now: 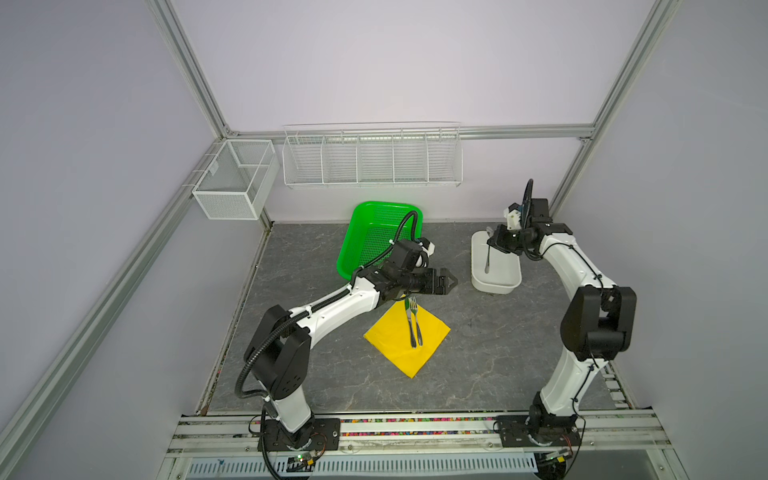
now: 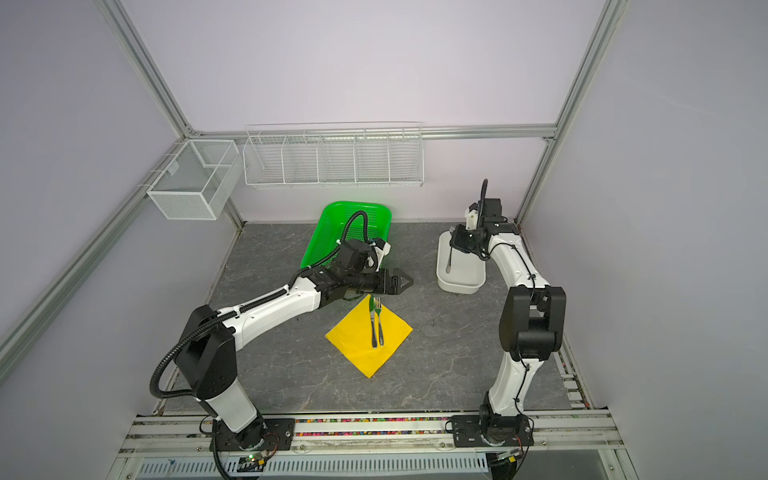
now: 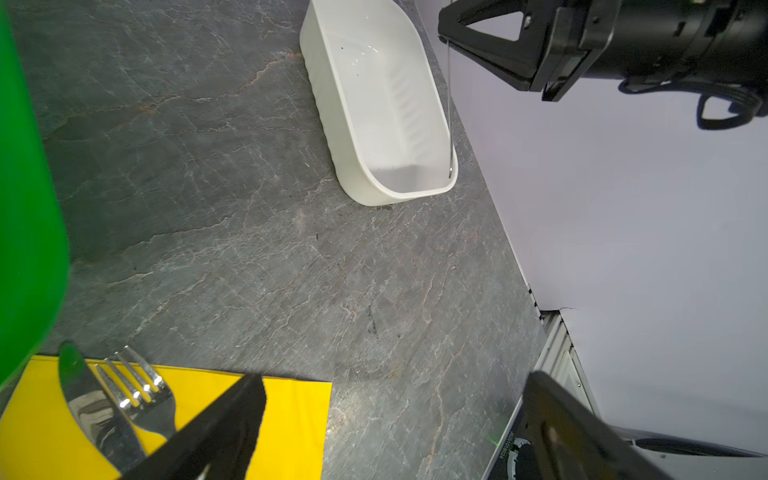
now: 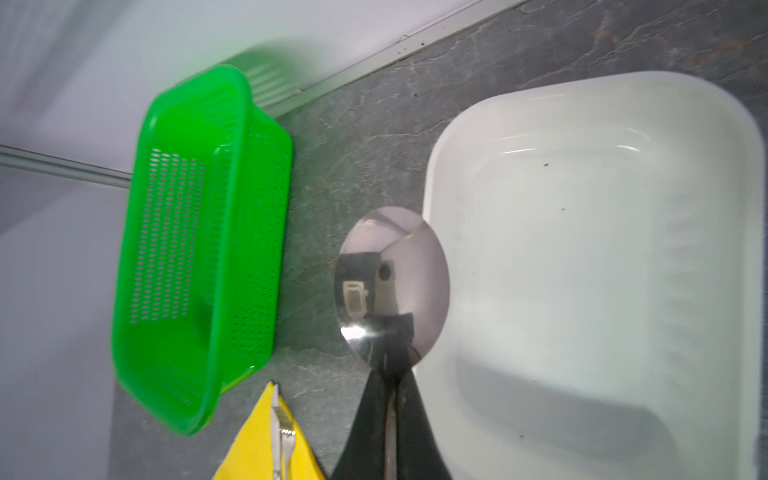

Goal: Place the utensils on the paper napkin and roll it up
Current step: 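Lift the spoon and carry it toward the napkin with the right gripper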

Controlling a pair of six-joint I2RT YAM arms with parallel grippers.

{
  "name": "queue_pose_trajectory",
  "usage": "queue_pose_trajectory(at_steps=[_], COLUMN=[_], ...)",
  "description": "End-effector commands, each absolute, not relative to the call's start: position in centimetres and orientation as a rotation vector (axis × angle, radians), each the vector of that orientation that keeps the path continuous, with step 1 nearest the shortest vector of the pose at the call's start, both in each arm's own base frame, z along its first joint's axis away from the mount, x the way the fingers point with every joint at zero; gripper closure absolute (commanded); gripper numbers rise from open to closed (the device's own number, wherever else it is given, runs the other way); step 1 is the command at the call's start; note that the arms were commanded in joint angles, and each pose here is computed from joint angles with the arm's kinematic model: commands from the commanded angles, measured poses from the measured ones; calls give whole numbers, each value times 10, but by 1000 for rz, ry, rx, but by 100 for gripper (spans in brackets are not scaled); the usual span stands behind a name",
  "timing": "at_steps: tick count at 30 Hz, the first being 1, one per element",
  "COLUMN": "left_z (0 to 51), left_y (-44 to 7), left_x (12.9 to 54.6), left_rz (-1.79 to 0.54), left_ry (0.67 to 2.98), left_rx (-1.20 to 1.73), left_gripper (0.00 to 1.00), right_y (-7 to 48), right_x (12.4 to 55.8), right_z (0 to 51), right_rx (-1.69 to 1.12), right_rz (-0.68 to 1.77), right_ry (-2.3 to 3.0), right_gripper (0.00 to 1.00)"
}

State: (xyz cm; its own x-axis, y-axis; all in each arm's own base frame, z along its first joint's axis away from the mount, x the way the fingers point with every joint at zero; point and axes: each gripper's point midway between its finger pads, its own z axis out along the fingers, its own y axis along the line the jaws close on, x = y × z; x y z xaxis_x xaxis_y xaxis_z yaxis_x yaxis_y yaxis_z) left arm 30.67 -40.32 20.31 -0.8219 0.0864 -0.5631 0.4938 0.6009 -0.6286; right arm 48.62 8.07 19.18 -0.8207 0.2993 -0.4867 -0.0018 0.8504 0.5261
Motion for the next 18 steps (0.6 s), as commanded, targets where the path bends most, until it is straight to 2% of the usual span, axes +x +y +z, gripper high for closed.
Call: queue_pose_trajectory(at_steps=[1, 7, 18], left_z=[223, 234, 229], left_y=[-410, -422, -422], left_x=[302, 296, 297], left_rz=[-1231, -1334, -1329], left_ry=[2278, 2226, 2243], left_rx=[489, 538, 529], left_gripper=[6, 11, 21], right_y=[114, 153, 202], right_x=[470, 440, 408], right_z=[226, 243, 249], right_rx=[163, 119, 49], right_rz=[904, 978, 1067], right_ry=[2353, 2333, 2336], right_gripper=[93, 93, 93])
